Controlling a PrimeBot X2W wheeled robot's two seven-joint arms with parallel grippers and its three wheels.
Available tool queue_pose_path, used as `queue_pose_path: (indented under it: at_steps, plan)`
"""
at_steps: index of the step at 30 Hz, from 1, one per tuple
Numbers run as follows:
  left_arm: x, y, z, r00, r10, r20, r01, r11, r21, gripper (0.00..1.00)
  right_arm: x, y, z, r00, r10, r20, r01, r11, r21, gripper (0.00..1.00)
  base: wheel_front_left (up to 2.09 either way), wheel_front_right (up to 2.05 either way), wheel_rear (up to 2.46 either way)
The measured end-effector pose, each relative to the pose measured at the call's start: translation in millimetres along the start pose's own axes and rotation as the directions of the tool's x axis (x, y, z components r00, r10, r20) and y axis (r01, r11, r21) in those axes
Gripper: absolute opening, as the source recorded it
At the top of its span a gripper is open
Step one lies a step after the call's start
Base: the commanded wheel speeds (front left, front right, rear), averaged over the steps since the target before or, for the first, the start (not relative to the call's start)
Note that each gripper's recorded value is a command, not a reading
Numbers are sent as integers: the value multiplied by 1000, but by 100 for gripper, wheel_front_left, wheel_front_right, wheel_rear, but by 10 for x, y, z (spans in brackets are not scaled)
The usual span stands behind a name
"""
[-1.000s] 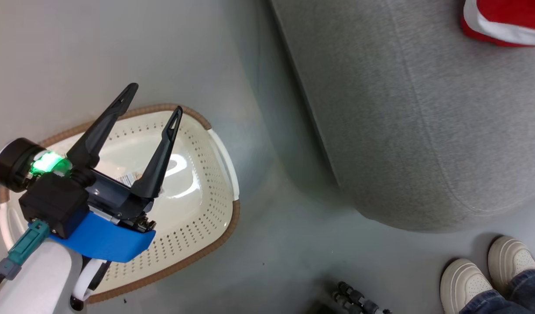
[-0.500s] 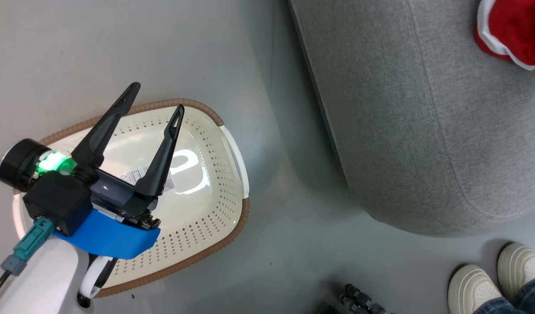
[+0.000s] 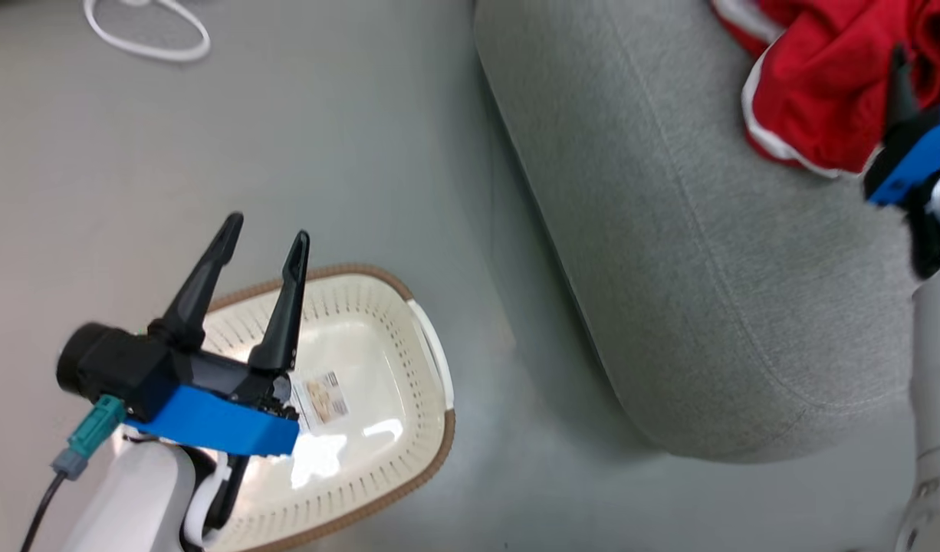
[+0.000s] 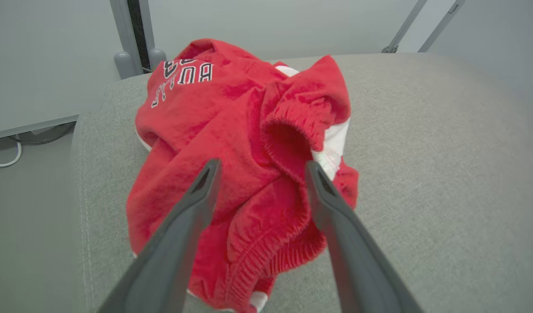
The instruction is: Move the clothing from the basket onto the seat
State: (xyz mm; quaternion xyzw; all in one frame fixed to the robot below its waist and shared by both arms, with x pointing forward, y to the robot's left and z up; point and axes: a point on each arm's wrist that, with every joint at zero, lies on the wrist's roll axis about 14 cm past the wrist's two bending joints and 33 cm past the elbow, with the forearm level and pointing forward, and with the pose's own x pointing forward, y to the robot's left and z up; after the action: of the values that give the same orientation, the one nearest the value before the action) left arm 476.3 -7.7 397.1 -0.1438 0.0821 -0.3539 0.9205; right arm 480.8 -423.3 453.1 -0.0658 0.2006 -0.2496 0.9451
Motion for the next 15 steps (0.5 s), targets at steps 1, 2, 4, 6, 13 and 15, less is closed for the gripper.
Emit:
queue_pose_path:
  at_steps: [1,2,4,6,13,15]
  plan:
    - [-35,-7,36,1000,14,3,-14,1000,-3,100,-67,38,9,1000,16,7,-16,1000,9,100,0,0,0]
    - [-77,-14,66,1000,29,5,-29,1000,-3,100,-142,85,-5,999,36,8,-36,999,11,100,0,0,0]
    - [-168,-24,129,998,64,10,-64,998,-7,100,-300,172,-20,997,72,20,-73,997,22,100,0,0,0]
    - [-272,-27,196,995,96,14,-96,995,0,100,-463,235,5,993,104,48,-106,994,36,100,0,0,0]
    - [-660,28,486,973,220,71,-222,975,24,100,-1035,396,87,969,190,157,-198,980,32,100,0,0,0]
    - [-784,57,541,963,257,85,-259,966,22,100,-1186,448,100,960,210,187,-218,976,26,100,0,0,0]
